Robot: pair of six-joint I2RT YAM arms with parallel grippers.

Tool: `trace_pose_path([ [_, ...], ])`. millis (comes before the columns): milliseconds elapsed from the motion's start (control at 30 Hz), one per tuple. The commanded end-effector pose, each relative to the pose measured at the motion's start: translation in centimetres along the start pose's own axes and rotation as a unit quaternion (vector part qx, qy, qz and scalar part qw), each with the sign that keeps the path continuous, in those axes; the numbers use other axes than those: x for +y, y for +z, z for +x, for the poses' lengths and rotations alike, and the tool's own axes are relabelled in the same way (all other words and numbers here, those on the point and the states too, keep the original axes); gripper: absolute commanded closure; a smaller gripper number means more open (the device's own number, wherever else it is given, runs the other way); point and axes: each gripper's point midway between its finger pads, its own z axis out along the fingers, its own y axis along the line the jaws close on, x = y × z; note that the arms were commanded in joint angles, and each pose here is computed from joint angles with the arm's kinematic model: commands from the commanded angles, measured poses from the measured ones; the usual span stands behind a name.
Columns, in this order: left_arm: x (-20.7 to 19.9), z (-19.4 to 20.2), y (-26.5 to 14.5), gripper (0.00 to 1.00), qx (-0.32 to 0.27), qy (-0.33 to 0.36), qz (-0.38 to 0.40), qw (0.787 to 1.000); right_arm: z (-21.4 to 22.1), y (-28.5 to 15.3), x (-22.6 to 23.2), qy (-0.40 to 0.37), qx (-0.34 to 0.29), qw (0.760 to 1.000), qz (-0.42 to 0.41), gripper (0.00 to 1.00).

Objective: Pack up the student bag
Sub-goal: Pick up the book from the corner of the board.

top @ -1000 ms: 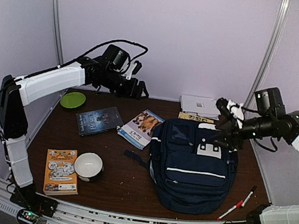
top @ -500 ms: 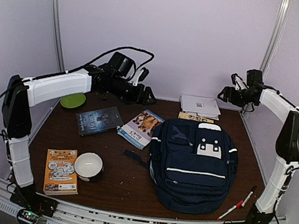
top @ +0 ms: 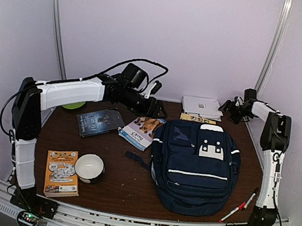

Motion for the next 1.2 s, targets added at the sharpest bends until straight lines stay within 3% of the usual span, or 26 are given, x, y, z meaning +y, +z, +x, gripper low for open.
trace_pose_path([
  [0,1.0,-1.8,1.5,0.25,-0.013,-0.001,-0.019,1.0,-1.8,0.9,1.6,0.055,-0.015,0.996,-0.064,0.16],
  [267,1.3,-3.4,2.4,0.26,-0.018,-0.006,-0.023,1.0,-1.6,3.6,1.8,0.118,-0.006,0.983,-0.137,0.31],
  [467,2.6,-4.4,2.7,0.27,-0.027,-0.025,-0.029,0.999,-1.8,3.6,1.7,0.132,-0.006,0.979,-0.157,0.56],
  [633,3.5,-5.5,3.3,0.27,-0.034,-0.041,-0.025,0.998,-1.9,3.0,1.7,0.134,-0.01,0.977,-0.165,0.69],
  [967,3.6,-5.0,3.6,0.28,-0.026,-0.045,-0.023,0.998,-1.4,2.3,2.3,0.137,-0.004,0.973,-0.185,0.75],
  [1167,3.8,-4.9,3.6,0.27,-0.026,-0.045,-0.027,0.998,-1.4,1.6,3.3,0.146,-0.003,0.965,-0.217,0.97],
])
